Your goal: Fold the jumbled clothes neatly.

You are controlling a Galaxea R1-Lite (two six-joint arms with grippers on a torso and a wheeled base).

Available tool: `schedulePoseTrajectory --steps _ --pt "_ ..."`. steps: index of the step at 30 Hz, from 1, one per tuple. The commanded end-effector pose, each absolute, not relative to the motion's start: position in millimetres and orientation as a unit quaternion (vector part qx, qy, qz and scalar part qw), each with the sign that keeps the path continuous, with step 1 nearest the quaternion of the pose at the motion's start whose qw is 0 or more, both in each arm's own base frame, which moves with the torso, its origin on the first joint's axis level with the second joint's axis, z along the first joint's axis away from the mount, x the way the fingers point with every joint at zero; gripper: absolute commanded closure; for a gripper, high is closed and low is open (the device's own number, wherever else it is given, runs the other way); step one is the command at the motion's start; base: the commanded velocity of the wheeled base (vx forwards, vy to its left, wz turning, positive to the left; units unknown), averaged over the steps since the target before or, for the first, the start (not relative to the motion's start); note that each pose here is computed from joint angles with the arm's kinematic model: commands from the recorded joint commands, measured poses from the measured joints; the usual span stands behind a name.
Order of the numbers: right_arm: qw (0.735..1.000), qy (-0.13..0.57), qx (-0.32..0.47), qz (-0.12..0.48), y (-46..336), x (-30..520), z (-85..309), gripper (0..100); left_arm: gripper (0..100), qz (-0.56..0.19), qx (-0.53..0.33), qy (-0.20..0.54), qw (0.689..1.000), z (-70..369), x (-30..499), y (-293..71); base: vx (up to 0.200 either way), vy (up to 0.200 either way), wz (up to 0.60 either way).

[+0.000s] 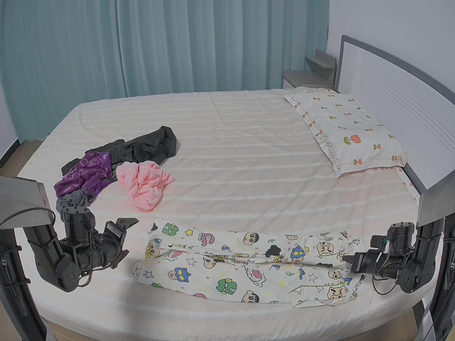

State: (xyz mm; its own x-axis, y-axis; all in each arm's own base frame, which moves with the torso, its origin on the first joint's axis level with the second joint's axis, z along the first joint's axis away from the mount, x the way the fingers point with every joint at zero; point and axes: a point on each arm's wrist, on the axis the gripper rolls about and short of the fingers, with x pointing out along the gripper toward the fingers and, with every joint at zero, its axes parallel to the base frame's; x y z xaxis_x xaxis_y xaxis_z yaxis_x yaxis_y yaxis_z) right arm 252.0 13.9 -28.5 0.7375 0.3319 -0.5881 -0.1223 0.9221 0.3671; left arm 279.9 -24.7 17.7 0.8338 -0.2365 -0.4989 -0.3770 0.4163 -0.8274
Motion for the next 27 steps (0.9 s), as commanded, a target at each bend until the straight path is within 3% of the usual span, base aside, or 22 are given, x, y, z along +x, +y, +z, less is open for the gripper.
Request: schedulePoseTrajectory --steps 1,9,11,19,27 --pt "0.918 0.345 0.153 0.124 14 249 -31 0 0 0.045 -0.538 0.286 0.792 17 280 -25 0.000 0.000 0.00" --pt "0.934 0.301 0.151 0.117 8 251 -21 0 0 0.045 -0.539 0.286 0.791 17 280 -25 0.000 0.000 0.00" --pt "0.946 0.265 0.144 0.121 7 252 -2 0 0 0.046 -0.539 0.286 0.791 17 280 -25 0.000 0.000 0.00" --pt "0.953 0.201 0.123 0.188 42 276 21 0 0 0.047 -0.540 0.288 0.790 17 277 -24 0.000 0.000 0.00" --pt "0.935 0.267 0.099 0.210 96 320 -1 0 0 0.047 -0.538 0.292 0.790 16 277 -24 0.000 0.000 0.00"
